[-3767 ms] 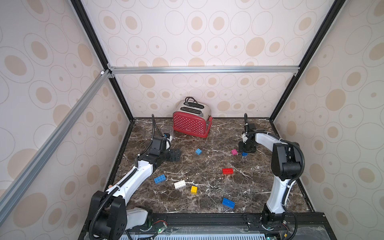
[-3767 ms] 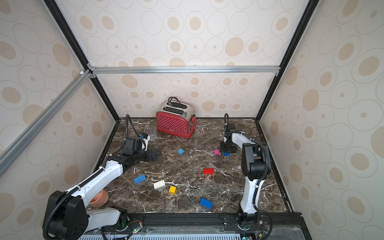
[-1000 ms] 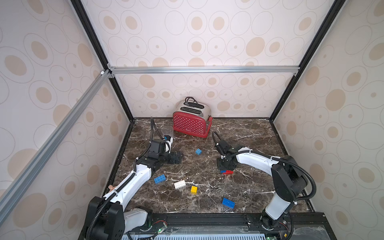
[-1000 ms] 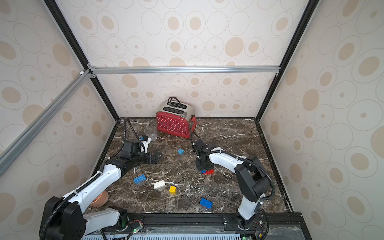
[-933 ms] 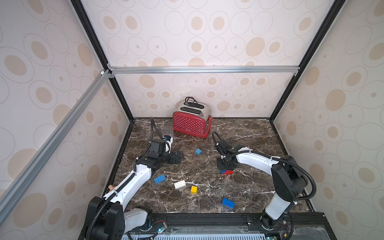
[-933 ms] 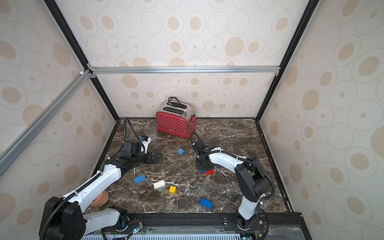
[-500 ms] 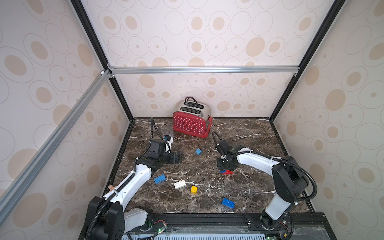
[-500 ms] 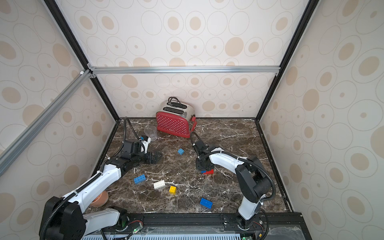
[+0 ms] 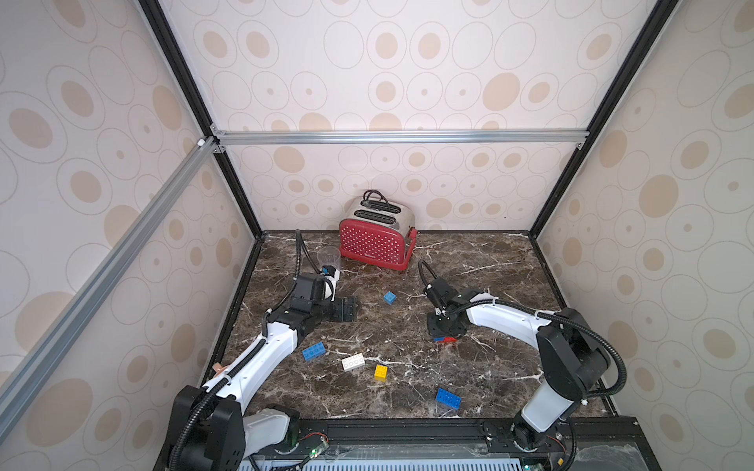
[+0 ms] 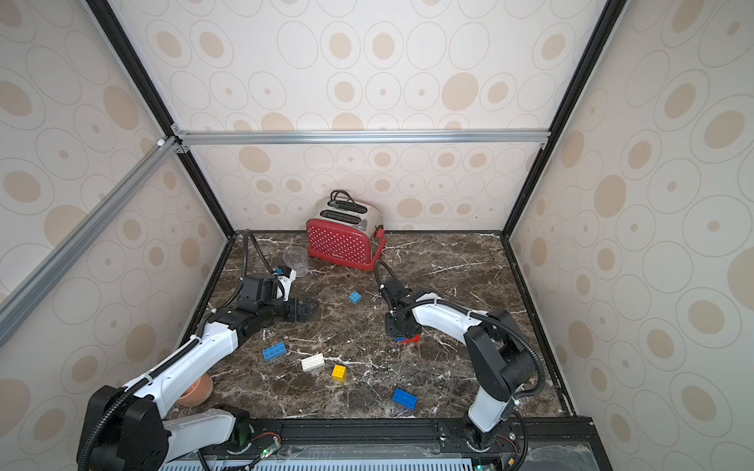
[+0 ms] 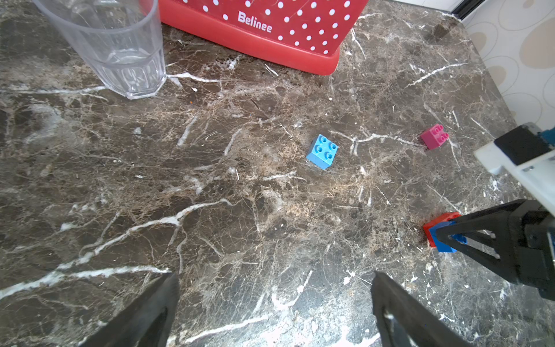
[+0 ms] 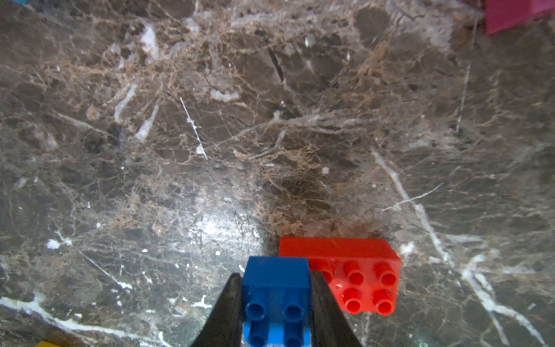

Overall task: Assemble a carrot with lego
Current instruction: Assemble the lego brick with the lego brick, then pick up the lego brick from the center of the board.

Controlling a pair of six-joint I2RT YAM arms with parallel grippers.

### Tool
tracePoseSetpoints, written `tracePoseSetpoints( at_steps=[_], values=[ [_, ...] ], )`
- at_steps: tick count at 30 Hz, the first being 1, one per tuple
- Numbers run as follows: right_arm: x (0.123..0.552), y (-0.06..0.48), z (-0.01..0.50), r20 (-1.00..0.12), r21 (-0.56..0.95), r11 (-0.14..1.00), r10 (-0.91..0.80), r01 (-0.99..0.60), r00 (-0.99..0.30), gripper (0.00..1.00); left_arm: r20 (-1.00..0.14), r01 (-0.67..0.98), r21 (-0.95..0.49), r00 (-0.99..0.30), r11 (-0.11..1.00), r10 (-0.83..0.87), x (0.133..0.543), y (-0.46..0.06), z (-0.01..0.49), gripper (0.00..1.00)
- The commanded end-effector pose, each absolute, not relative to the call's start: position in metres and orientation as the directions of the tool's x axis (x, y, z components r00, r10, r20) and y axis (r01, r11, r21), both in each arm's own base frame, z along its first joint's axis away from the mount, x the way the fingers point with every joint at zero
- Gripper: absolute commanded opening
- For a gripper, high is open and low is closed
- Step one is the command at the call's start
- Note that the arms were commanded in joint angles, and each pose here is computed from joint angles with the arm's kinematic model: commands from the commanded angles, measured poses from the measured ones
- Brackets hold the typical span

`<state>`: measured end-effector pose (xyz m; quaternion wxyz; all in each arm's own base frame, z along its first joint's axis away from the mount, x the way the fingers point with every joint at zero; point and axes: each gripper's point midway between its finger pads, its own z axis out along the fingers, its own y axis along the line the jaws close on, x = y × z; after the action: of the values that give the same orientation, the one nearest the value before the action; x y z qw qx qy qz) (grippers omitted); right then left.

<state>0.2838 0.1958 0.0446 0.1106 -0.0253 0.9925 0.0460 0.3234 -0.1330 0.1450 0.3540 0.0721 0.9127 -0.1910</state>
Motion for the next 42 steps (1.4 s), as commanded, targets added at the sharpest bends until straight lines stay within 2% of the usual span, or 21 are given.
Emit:
tracePoseSetpoints(
  at_steps=[1, 4, 9, 22, 28, 37, 40, 42],
  values=[
    [0.259, 0.182, 0.02, -0.096, 0.009, 0.999, -0.045, -0.046, -0.994, 0.04, -0.682, 0.276, -0.303, -0.731, 0.912, -0.006, 0.324, -0.136, 0.149, 0.99],
    [0.26, 0.182, 0.026, -0.114, 0.014, 0.999, -0.038, -0.04, -0.993, 0.06, -0.683, 0.273, -0.299, -0.73, 0.915, -0.005, 0.324, -0.135, 0.15, 0.99],
    [0.267, 0.185, 0.04, -0.151, 0.033, 0.999, -0.037, -0.043, -0.988, 0.23, -0.685, 0.273, -0.299, -0.729, 0.914, -0.006, 0.325, -0.135, 0.15, 0.99],
    [0.281, 0.198, 0.076, -0.226, 0.094, 0.994, -0.038, -0.061, -0.973, 0.53, -0.688, 0.271, -0.293, -0.726, 0.917, -0.006, 0.325, -0.134, 0.151, 0.99],
    [0.3, 0.179, 0.092, -0.268, 0.094, 0.995, 0.005, -0.02, -0.963, 0.56, -0.688, 0.275, -0.299, -0.726, 0.914, -0.007, 0.326, -0.135, 0.151, 0.99],
    [0.368, 0.11, 0.086, -0.305, 0.033, 0.997, 0.082, 0.076, -0.949, 0.59, -0.681, 0.273, -0.326, -0.732, 0.905, -0.024, 0.326, -0.139, 0.152, 0.99],
    [0.389, 0.104, 0.08, -0.311, 0.055, 0.997, 0.074, 0.06, -0.948, 0.64, -0.676, 0.268, -0.329, -0.737, 0.905, -0.027, 0.325, -0.138, 0.15, 0.99],
    [0.401, 0.097, 0.075, -0.306, 0.074, 0.995, 0.086, 0.066, -0.948, 0.72, -0.675, 0.267, -0.328, -0.737, 0.906, -0.027, 0.325, -0.138, 0.149, 0.99]
  ],
)
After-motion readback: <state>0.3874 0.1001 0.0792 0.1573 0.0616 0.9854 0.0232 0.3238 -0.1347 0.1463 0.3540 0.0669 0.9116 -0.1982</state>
